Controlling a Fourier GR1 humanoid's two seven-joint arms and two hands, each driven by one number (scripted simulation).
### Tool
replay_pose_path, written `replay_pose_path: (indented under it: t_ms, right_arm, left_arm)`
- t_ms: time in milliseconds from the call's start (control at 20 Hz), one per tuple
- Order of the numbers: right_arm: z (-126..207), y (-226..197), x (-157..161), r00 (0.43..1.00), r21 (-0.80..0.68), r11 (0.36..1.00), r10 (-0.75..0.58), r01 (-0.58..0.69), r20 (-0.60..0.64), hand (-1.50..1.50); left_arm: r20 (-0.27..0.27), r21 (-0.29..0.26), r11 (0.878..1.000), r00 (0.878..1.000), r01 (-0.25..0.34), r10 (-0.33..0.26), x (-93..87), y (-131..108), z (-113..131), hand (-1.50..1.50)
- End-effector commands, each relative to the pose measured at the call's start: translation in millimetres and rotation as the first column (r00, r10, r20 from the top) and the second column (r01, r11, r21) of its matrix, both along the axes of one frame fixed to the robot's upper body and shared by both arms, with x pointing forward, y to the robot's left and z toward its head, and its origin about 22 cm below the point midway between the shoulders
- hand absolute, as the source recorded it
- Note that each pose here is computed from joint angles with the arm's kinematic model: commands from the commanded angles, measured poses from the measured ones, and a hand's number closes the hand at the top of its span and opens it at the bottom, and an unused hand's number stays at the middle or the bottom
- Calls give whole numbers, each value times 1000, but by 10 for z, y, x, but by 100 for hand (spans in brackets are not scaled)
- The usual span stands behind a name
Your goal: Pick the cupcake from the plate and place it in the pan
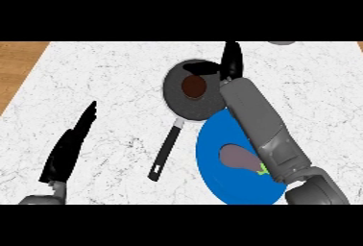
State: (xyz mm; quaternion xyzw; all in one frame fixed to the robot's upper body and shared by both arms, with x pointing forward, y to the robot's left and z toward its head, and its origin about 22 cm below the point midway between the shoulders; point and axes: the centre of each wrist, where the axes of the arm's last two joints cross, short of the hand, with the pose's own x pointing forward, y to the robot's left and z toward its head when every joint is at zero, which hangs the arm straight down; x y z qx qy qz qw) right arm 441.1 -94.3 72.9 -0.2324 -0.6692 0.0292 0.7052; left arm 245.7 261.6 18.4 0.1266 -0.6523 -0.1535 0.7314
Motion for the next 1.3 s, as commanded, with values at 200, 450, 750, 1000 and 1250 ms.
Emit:
replay_pose_path:
  t_ms: [200, 450, 750, 1000, 1250]
  right_arm:
    - [-29, -677, 92, 966, 128, 964, -243, 231, 84, -150]
    - [-410, -1322, -90, 975, 72, 982, -180, 172, 126, -150]
    - [-472, -1816, -221, 969, 35, 983, -181, 178, 167, -150]
    - [-422, -2419, -410, 972, 19, 985, -172, 171, 159, -150]
    - [-523, -2593, -604, 979, 19, 990, -139, 137, 150, -150]
  left_arm:
    - [-21, 7, 999, 999, -38, 38, -171, 83, -140, 0]
    - [-27, 2, 997, 997, -74, 74, -86, 221, -30, 0]
    - [-31, 3, 997, 996, -78, 78, -156, 169, -94, 0]
    - [-19, 0, 994, 994, -107, 107, -220, 248, -177, 0]
    - [-39, 15, 994, 993, -110, 110, -216, 211, -221, 0]
